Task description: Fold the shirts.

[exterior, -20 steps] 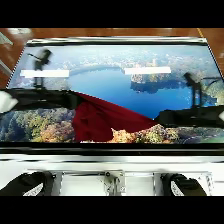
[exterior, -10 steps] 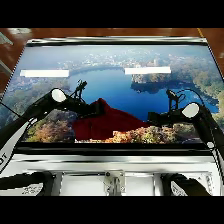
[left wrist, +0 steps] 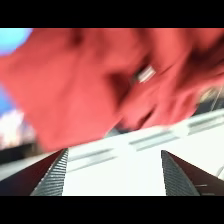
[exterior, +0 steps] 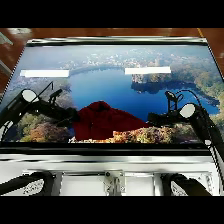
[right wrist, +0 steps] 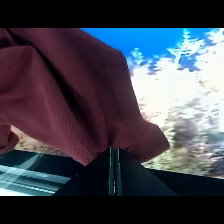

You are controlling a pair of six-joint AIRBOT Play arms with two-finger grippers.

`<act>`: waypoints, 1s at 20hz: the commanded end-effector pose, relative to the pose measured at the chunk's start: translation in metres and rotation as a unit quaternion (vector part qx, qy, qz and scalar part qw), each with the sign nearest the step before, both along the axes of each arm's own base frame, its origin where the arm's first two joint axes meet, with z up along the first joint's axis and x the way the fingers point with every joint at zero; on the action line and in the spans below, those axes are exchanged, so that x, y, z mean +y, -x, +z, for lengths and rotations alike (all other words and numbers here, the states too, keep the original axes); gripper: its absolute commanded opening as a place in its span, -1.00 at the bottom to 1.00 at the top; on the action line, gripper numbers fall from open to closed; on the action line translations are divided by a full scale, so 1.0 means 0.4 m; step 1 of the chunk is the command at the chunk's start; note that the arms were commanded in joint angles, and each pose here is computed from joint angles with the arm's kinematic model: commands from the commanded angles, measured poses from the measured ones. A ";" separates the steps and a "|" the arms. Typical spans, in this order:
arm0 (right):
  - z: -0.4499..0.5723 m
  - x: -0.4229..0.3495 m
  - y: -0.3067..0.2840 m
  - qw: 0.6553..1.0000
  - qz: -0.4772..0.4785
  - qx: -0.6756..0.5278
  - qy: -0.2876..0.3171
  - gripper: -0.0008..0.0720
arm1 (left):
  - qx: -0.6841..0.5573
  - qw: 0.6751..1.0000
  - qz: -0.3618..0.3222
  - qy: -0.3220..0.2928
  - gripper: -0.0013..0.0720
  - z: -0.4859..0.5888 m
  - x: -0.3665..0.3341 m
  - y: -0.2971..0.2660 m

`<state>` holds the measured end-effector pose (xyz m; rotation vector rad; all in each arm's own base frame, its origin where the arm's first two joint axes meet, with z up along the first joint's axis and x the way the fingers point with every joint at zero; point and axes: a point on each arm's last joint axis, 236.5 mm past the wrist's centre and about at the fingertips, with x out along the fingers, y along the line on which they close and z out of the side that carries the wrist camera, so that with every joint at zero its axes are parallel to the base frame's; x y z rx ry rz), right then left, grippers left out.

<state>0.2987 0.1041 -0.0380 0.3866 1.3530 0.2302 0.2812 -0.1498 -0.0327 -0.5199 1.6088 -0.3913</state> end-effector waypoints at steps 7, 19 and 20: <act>-0.002 -0.001 -0.001 1.000 0.000 -0.001 0.001 -0.82 | 0.045 0.993 0.107 -0.002 0.85 -0.162 0.014 0.101; 0.000 -0.002 -0.009 1.000 -0.005 -0.006 0.001 -0.82 | 0.051 0.986 0.156 0.018 -0.01 -0.229 -0.048 0.047; 0.000 -0.002 -0.009 1.000 -0.007 -0.006 0.000 -0.82 | 0.049 0.986 0.156 0.018 -0.65 -0.229 -0.048 0.045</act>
